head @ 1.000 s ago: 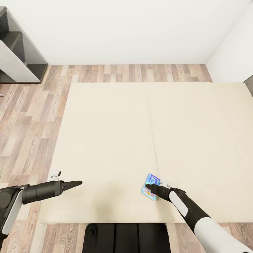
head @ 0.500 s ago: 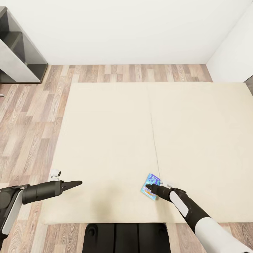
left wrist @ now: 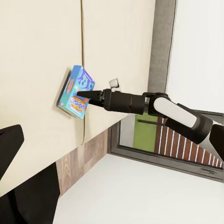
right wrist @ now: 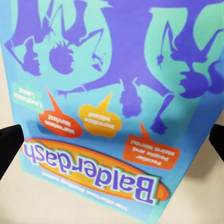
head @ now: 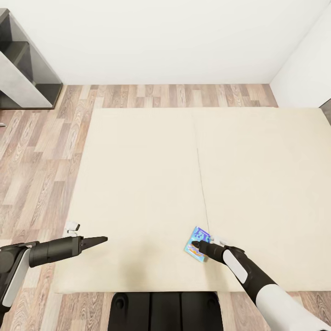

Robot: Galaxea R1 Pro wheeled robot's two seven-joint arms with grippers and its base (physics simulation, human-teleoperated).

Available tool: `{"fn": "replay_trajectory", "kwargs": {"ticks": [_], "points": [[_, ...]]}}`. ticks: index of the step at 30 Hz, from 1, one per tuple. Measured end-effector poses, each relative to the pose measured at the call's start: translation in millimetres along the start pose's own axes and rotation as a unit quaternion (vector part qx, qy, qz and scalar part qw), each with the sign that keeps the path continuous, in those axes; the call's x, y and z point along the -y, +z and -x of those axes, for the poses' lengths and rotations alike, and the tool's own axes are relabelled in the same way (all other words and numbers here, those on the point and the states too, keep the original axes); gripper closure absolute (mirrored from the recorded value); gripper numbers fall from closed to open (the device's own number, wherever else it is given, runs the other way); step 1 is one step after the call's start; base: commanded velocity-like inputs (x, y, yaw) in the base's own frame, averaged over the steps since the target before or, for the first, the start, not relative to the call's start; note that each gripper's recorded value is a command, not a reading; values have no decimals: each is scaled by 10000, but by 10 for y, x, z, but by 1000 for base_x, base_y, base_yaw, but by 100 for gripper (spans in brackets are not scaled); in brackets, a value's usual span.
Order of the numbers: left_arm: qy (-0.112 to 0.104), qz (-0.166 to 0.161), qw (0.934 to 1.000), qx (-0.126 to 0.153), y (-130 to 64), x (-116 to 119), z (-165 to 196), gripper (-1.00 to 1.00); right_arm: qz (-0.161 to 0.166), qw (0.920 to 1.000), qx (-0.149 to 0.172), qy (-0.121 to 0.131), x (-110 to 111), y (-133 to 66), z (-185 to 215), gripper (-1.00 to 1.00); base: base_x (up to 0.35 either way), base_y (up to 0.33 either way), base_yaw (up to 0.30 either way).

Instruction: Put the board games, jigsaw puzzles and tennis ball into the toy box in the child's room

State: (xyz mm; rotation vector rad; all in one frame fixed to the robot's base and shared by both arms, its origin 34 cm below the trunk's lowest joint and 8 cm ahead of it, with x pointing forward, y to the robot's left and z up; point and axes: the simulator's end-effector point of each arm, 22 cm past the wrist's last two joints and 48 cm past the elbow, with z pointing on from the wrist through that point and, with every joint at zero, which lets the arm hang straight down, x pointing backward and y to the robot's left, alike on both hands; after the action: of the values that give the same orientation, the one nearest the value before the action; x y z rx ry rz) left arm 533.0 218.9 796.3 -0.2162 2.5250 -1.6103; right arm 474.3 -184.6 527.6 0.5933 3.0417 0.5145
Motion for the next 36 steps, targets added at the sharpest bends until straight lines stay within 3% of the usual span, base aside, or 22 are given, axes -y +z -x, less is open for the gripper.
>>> {"fn": "replay_trajectory", "kwargs": {"ticks": [22,36], "points": [[4,32,10000,68,-43,-15,37,-100,-42,10000,13,13,23,-6,33,-100,0,0,0],[7,70,9999,135,-88,-34,73,-100,53,9994,311,-117,-183,-40,535,-100,0,0,0]]}}
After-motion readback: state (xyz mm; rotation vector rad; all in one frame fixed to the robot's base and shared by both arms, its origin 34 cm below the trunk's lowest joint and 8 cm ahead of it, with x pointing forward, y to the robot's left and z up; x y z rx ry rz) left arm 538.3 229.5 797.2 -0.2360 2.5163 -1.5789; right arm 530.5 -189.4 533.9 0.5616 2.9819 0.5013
